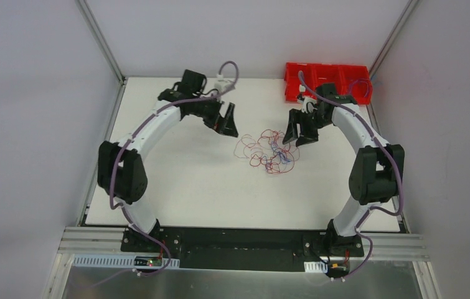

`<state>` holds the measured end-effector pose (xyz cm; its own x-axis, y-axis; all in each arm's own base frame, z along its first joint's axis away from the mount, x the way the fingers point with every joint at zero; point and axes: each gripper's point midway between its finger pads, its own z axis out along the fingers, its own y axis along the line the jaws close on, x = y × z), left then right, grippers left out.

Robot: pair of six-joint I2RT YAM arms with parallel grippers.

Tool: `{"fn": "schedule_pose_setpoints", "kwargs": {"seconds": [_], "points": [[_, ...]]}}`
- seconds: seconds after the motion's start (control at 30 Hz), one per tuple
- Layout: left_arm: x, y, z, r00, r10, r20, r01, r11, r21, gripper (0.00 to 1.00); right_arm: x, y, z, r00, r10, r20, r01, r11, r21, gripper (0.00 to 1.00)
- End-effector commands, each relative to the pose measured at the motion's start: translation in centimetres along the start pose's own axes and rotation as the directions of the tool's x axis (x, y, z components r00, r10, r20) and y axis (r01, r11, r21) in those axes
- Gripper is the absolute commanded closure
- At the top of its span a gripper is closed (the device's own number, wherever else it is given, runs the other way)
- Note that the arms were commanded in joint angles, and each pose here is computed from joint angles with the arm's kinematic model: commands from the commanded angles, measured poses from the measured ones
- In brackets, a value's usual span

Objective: Untangle the cables

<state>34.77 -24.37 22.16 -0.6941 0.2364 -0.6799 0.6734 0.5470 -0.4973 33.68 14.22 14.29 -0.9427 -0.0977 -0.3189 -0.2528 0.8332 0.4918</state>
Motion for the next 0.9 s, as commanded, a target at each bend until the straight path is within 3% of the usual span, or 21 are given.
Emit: {"fn": "schedule_pose_setpoints", "kwargs": {"seconds": [0.0,0.13,0.3,0.47,0.67,0.77,0.87], "points": [[1.8,-3.7,5.8,0.94,0.334,-0.077,-0.32,0.936,0.147,0.09,1.5,-0.7,0.3,0.998,0.055,-0.012,-0.055,0.998,0.031,0.37],[2.7,-4.7,9.2,0.926,0.363,-0.106,-0.334,0.916,0.22,0.21,1.9,-2.1,2.0,0.997,0.069,-0.026,-0.068,0.996,0.055,0.47],[3.7,-3.1,12.6,0.926,0.353,-0.135,-0.313,0.917,0.246,0.29,1.9,-3.4,4.4,0.991,0.118,-0.057,-0.114,0.991,0.065,0.49],[5.7,-1.4,14.9,0.845,0.505,-0.179,-0.466,0.857,0.22,0.29,1.9,-4.0,6.2,0.982,0.166,-0.094,-0.161,0.986,0.052,0.51],[4.8,1.9,15.3,0.838,0.506,-0.204,-0.5,0.862,0.084,0.35,2.5,-4.5,7.7,0.973,0.195,-0.121,-0.188,0.98,0.063,0.53],[3.6,4.2,14.7,0.848,0.486,-0.21,-0.497,0.868,0.0,0.32,3.0,-4.9,8.2,0.971,0.199,-0.131,-0.188,0.978,0.087,0.57],[2.3,6.7,14.1,0.816,0.528,-0.236,-0.558,0.825,-0.082,0.29,3.4,-5.5,8.5,0.971,0.199,-0.136,-0.183,0.976,0.12,0.64]]}}
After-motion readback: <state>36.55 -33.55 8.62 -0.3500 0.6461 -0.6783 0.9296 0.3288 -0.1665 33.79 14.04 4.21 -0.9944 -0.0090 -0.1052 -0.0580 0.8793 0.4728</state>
